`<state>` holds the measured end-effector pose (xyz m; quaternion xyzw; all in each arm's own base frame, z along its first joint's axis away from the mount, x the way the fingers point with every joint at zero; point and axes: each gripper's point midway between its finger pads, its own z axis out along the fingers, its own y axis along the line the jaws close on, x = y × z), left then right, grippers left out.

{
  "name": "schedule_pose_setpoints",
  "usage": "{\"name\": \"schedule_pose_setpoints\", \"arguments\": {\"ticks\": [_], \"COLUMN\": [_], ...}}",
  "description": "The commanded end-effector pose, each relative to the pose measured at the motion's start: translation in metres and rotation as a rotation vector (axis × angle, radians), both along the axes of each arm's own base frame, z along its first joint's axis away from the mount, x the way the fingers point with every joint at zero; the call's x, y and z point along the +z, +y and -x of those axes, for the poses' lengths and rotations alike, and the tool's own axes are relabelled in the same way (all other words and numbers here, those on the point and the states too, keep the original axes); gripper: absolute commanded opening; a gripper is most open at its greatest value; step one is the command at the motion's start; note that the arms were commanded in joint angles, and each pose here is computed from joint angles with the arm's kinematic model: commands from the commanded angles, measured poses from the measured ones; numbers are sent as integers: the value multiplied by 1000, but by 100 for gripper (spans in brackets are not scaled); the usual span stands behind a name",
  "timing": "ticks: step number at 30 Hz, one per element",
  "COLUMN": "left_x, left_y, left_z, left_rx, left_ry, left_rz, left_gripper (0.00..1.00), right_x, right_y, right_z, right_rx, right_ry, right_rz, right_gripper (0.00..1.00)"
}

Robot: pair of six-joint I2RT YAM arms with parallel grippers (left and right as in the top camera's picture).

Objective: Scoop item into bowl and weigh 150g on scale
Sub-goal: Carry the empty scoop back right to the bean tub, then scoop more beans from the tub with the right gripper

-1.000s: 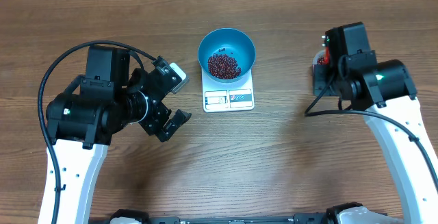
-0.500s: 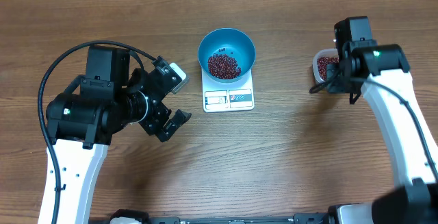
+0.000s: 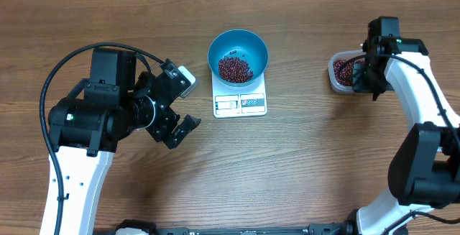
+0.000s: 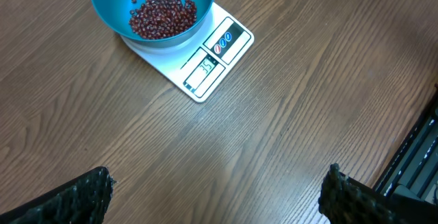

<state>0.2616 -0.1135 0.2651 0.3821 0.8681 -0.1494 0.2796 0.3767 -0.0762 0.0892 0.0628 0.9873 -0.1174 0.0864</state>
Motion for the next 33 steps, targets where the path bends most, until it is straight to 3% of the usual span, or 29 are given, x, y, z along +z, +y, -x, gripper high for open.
{"name": "schedule_pose_setpoints", "arguments": {"ticks": [1,12,22,33], "left_x": [6,6,6,6], "left_y": [-1,-1,-1,-1], "left_z": [-1,-1,-1,-1], "left_rx": [-21,-21,-21,-21], "left_ry": [-22,-22,-22,-22], "left_rz": [7,7,7,7], "left_gripper": [100,100,100,100], "right_x": [-2,-9,-5,-12], "right_y": [2,10,-19,6], "right_z": [-9,-25,-20,-25], "right_rx": [23,98,56,110], "right_ry": [-30,-63,-32,-47], "right_rz": [-19,-59,110,-32], "right_gripper": [4,3,4,4]}}
